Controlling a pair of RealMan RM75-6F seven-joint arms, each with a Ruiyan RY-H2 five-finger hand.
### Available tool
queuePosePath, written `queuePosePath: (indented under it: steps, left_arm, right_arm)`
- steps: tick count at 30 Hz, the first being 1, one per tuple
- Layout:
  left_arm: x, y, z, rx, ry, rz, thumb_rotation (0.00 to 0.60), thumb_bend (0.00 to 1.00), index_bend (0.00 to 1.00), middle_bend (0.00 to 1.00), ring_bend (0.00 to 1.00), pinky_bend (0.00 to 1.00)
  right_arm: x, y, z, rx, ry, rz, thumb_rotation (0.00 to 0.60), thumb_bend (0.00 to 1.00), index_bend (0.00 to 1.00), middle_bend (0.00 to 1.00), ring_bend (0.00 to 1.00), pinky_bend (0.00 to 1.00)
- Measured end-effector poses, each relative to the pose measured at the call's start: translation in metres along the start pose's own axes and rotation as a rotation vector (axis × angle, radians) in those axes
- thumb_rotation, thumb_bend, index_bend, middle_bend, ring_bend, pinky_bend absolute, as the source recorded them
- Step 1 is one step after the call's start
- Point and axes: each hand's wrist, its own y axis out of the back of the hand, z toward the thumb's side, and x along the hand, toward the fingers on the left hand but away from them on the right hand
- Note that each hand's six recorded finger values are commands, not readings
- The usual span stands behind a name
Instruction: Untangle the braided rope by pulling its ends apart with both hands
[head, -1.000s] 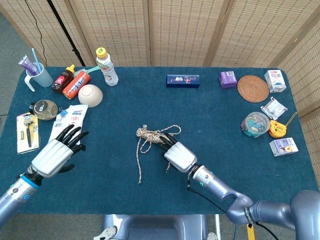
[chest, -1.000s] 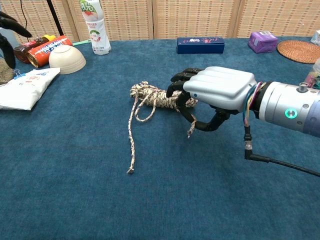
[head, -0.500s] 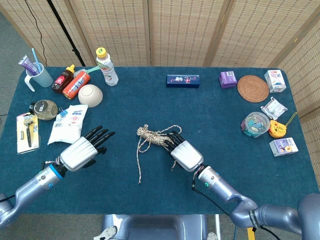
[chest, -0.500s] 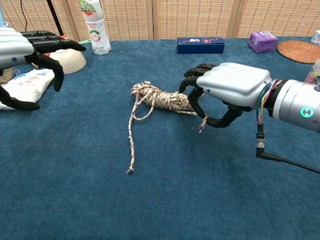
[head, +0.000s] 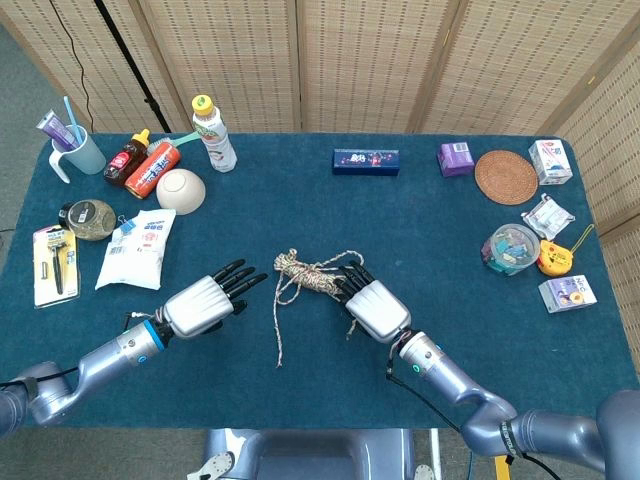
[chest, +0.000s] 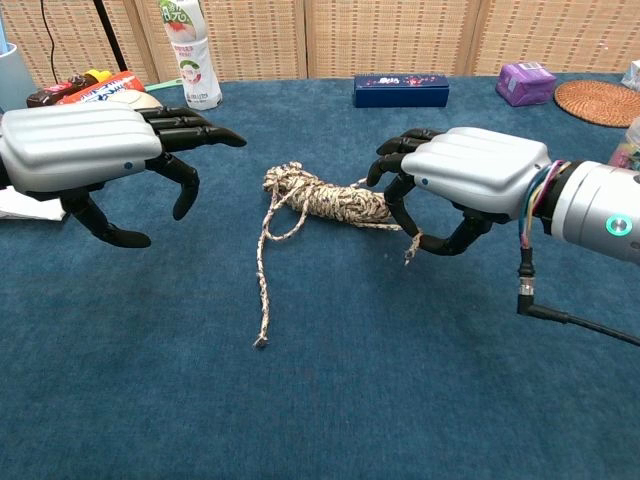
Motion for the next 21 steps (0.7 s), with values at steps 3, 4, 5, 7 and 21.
queuePosePath:
  steps: [3, 4, 5, 7, 21]
  left_arm:
    - [0.009, -0.005, 0.004, 0.01, -0.016, -0.013, 0.6, 0.2, 0.53, 0.0, 0.0, 0.0]
    - [0.012, -0.006, 0.005, 0.013, -0.021, -0.017, 0.6, 0.2, 0.53, 0.0, 0.0, 0.0]
    - [0.014, -0.007, 0.006, 0.016, -0.024, -0.02, 0.6, 0.2, 0.53, 0.0, 0.0, 0.0]
    - [0.018, -0.009, 0.007, 0.02, -0.028, -0.026, 0.6, 0.23, 0.53, 0.0, 0.0, 0.0]
    - [0.052, -0.02, 0.015, 0.032, -0.043, -0.08, 0.6, 0.31, 0.5, 0.0, 0.0, 0.0]
  right_arm:
    - [0.0, -0.001, -0.001, -0.002, -0.003, 0.002, 0.6, 0.43, 0.62, 0.19, 0.0, 0.0]
    - [0.0, -0.001, -0.001, -0.004, -0.003, 0.003, 0.6, 0.43, 0.62, 0.19, 0.0, 0.0]
    - [0.0, -0.002, -0.002, -0.006, -0.003, 0.003, 0.6, 0.43, 0.62, 0.19, 0.0, 0.0]
    - [-0.001, -0.002, -0.002, -0.005, -0.003, 0.004, 0.6, 0.43, 0.62, 0.19, 0.0, 0.0]
    - [-0.002, -0.005, -0.012, -0.018, -0.02, 0.009, 0.6, 0.43, 0.62, 0.19, 0.0, 0.0]
